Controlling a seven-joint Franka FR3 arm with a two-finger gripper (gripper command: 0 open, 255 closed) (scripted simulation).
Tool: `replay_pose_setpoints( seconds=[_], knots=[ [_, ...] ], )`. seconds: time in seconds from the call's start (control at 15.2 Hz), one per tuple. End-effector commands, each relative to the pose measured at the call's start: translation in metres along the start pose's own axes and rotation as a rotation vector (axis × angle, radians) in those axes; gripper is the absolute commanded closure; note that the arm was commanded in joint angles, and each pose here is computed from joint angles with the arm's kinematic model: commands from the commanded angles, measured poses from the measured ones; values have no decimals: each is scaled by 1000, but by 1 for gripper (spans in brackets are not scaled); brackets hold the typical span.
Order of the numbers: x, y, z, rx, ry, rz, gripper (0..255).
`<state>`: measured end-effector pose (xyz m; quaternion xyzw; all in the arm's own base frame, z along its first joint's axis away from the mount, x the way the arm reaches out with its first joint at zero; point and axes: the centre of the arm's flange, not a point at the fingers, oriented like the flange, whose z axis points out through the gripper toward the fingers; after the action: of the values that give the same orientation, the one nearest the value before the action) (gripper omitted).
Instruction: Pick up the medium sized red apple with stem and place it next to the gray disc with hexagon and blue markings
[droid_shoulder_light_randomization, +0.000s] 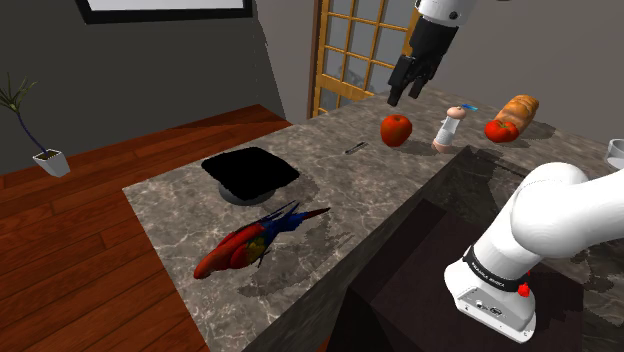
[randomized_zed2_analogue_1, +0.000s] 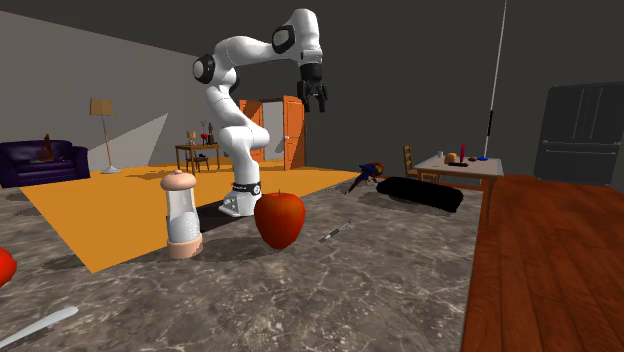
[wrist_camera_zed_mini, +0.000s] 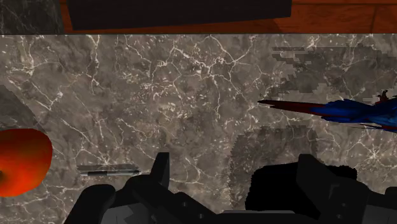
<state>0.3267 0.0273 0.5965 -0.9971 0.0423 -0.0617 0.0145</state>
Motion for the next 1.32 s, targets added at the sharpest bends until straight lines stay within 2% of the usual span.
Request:
replay_pose_setpoints(
  seconds=[0.0,1.25],
  knots=[
    [0,0,0,0,0,0,0],
    [63,183,113,-122,190,299,0]
  ],
)
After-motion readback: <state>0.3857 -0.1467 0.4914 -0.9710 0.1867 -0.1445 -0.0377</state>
